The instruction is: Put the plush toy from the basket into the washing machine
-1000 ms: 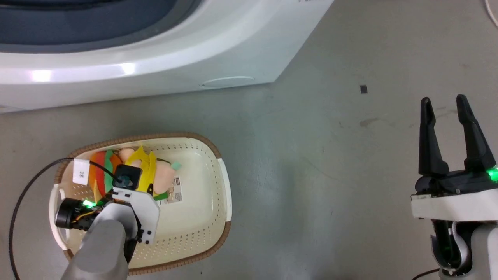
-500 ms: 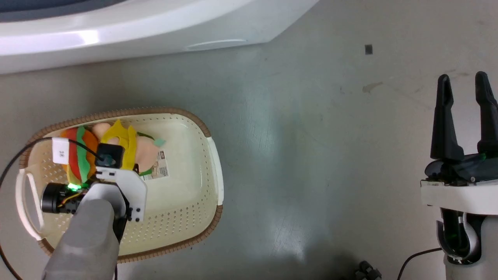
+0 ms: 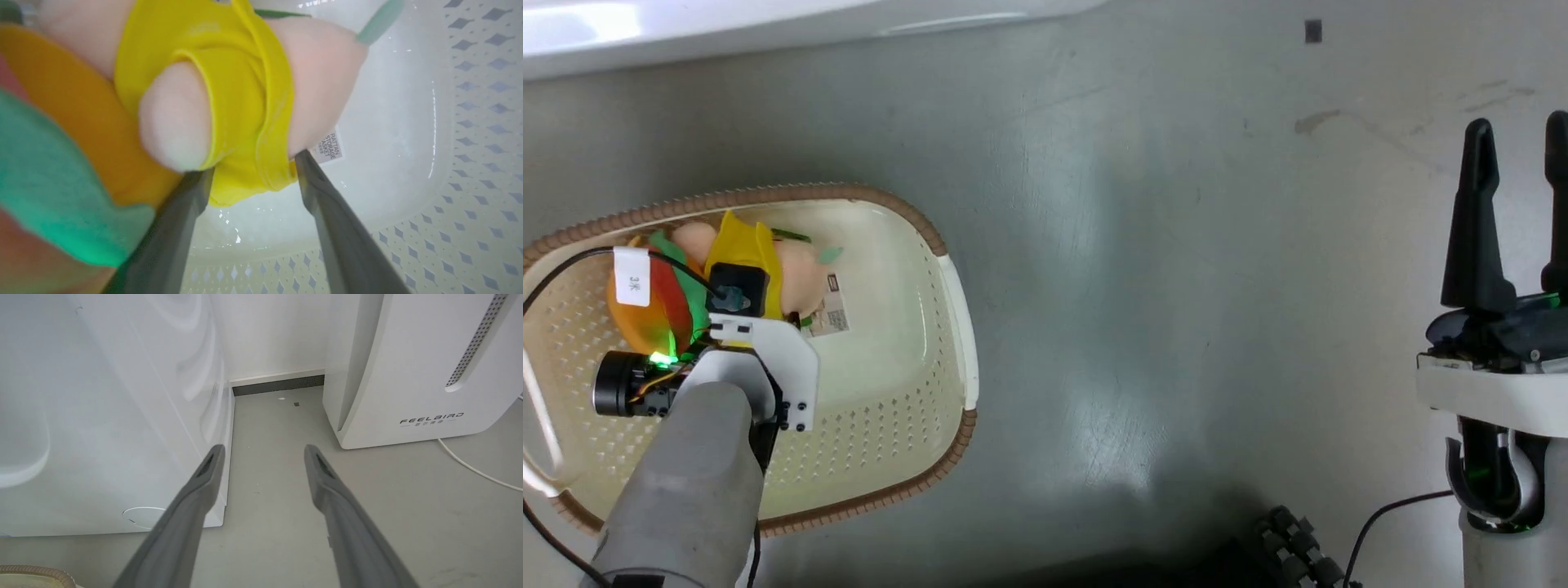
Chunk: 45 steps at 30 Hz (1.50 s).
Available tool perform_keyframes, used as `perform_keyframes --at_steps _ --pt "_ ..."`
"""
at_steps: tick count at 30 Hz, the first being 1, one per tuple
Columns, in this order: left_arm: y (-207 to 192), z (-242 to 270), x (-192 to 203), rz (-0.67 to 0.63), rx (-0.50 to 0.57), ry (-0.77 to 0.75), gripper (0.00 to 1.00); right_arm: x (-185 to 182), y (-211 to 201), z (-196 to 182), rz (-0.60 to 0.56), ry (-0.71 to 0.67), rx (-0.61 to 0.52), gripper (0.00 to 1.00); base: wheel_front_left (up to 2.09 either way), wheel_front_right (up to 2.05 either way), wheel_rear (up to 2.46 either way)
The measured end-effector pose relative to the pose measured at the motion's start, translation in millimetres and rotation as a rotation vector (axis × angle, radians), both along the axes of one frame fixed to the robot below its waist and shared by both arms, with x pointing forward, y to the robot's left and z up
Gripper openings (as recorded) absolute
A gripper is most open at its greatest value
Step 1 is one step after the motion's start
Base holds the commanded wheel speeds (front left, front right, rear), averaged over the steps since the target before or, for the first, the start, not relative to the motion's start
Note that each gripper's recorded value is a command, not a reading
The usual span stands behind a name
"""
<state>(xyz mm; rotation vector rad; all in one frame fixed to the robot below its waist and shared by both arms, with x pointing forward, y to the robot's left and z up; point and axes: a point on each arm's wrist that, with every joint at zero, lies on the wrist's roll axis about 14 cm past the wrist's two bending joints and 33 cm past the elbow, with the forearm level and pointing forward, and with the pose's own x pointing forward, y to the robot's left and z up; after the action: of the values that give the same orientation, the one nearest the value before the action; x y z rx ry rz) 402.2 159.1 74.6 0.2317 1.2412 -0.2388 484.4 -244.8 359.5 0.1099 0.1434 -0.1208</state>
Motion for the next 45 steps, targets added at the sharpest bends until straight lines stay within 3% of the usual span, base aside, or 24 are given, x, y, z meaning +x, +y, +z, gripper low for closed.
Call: perform_keyframes --at_steps 4,6,25,45 --pt "2 -11 -8 0.002 0.012 0.031 1.00 3 -2 -6 -0.006 -0.002 0.006 1.00 0.00 0.00 0.00" --pt "3 -16 -12 -0.003 0.016 0.046 0.00 3 -2 -10 -0.009 0.002 0.007 1.00 0.00 0.00 0.00" --pt "4 10 -18 0.024 -0.002 0.038 0.00 5 -2 17 -0.011 -0.054 0.021 1.00 0.00 0.00 0.00" --pt "-16 116 -34 0.075 -0.145 -0.210 0.00 -28 13 79 0.008 -0.134 0.046 1.00 0.00 0.00 0.00"
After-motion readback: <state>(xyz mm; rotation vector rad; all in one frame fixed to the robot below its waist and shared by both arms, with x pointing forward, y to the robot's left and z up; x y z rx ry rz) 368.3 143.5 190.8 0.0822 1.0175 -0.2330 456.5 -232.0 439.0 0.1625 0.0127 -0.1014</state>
